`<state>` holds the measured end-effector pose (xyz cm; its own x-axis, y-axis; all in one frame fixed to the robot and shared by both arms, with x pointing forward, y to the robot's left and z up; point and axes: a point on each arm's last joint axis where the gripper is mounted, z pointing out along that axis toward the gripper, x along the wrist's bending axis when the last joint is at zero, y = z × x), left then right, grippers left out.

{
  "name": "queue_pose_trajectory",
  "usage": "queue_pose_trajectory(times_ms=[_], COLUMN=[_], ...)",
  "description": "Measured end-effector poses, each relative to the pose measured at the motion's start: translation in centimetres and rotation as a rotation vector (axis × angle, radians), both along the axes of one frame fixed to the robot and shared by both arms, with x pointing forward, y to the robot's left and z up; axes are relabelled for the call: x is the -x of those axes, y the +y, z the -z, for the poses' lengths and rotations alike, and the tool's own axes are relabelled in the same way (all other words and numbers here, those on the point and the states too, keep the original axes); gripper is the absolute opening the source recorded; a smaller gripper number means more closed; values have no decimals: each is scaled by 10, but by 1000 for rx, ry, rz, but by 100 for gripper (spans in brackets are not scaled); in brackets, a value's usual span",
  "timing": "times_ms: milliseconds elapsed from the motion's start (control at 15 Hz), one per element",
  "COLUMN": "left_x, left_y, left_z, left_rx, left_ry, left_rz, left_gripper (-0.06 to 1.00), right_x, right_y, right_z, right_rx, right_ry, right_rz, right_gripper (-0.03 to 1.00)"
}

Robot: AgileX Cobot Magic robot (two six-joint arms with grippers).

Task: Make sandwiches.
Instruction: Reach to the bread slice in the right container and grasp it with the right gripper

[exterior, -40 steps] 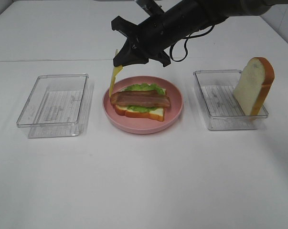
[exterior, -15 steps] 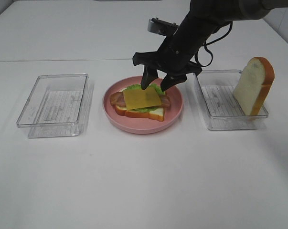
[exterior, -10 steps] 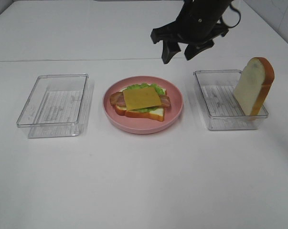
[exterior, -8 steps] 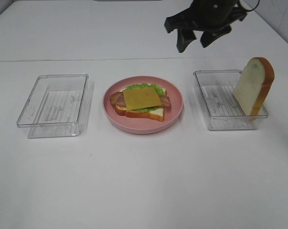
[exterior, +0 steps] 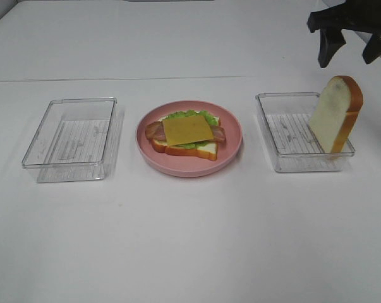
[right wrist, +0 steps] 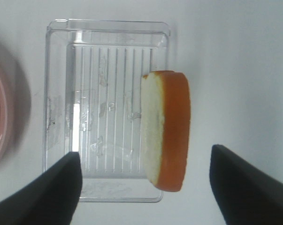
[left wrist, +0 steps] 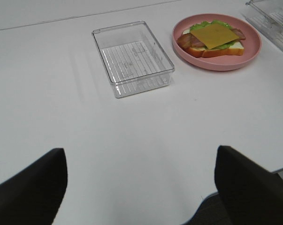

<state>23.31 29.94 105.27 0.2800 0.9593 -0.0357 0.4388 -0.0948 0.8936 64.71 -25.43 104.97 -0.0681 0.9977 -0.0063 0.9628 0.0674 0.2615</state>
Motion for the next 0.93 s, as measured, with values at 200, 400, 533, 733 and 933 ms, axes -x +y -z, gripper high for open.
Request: queue_pose_trajectory(times_ms=[200,400,533,733,933], left_x=[0,0,0,0,0], left_y=[0,0,0,0,0], left_z=[0,0,0,0,0], left_rx=[0,0,0,0,0], left_ry=[0,0,0,0,0], left_rz=[0,0,0,0,0], left_gripper=[81,81,81,81,81], right_x=[-5,-17,-20,-25,-28], right_y=[-10,-11,-12,-13,-13], right_z=[9,33,43,54,70], right_rx=[10,19,40,51,54], right_ry=[17,23,40,42,78], right_rz=[23,54,67,74,78], right_gripper=[72,72,71,65,61])
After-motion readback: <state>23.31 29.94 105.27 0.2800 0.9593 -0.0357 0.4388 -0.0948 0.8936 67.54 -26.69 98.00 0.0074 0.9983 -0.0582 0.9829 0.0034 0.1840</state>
